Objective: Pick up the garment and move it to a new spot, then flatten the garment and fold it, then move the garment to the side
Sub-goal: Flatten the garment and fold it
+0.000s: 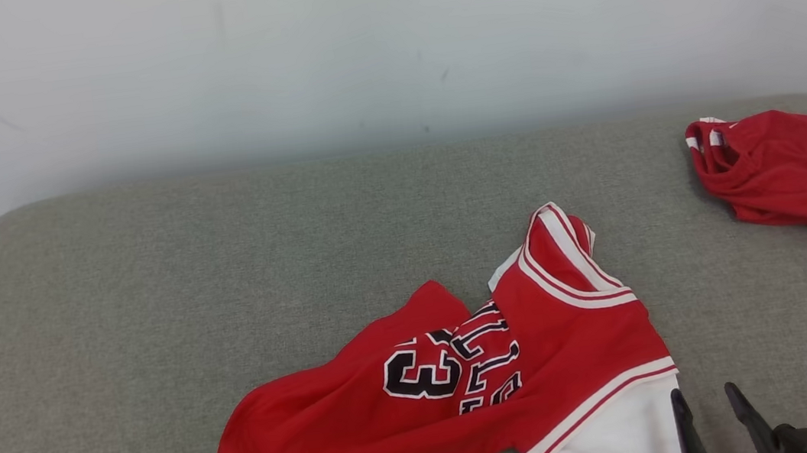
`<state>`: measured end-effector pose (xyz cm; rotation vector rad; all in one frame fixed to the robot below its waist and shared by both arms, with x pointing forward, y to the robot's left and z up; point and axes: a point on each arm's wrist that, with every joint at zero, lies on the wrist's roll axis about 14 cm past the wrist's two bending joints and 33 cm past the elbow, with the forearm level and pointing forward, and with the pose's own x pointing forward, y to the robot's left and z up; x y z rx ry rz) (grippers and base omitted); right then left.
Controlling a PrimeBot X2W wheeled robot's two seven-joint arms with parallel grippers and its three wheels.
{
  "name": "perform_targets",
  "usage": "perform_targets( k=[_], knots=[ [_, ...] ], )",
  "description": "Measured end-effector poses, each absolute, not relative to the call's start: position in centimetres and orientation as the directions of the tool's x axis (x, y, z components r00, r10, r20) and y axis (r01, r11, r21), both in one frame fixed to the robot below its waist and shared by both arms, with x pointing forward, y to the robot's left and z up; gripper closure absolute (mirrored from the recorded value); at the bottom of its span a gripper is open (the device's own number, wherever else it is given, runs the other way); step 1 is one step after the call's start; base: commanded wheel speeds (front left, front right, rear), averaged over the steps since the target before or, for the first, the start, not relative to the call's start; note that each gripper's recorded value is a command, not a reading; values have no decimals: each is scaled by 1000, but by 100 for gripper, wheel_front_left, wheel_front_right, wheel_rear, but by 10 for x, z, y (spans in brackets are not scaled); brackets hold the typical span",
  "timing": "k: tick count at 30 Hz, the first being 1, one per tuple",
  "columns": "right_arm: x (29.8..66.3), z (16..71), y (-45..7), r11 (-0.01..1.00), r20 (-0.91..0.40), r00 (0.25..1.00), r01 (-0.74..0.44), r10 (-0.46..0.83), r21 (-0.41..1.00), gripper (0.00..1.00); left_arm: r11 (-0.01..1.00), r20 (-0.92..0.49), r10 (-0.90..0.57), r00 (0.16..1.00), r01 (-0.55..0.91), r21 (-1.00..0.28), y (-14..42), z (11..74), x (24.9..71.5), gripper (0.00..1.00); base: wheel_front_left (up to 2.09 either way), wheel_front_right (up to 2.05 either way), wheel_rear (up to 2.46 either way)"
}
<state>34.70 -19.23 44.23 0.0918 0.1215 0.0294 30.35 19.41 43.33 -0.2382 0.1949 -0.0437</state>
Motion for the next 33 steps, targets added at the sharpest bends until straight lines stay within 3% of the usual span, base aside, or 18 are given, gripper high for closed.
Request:
perform_targets(
  k=[24, 25, 26, 27, 33],
  knots=[
    [302, 360, -188, 990, -396, 918, 27, 31, 139, 0, 972, -362, -228, 904, 191, -135, 175, 384, 342, 0, 0, 0, 0],
    [302, 357, -187, 990, -404, 914, 26, 34, 142, 0, 971, -369, -231, 900, 190, -144, 174, 382, 342, 7, 0, 0, 0],
    [301, 355, -185, 988, -411, 911, 23, 41, 150, 62, 971, -380, -229, 896, 185, -151, 174, 379, 341, 55, 0, 0, 0],
    [302, 354, -182, 987, -415, 909, 20, 48, 157, 100, 971, -383, -230, 894, 185, -151, 173, 377, 340, 100, 0, 0, 0],
    [307, 359, -181, 985, -398, 916, 15, 55, 171, 100, 969, -390, -223, 893, 159, -189, 172, 372, 336, 100, 0, 0, 0]
  ],
)
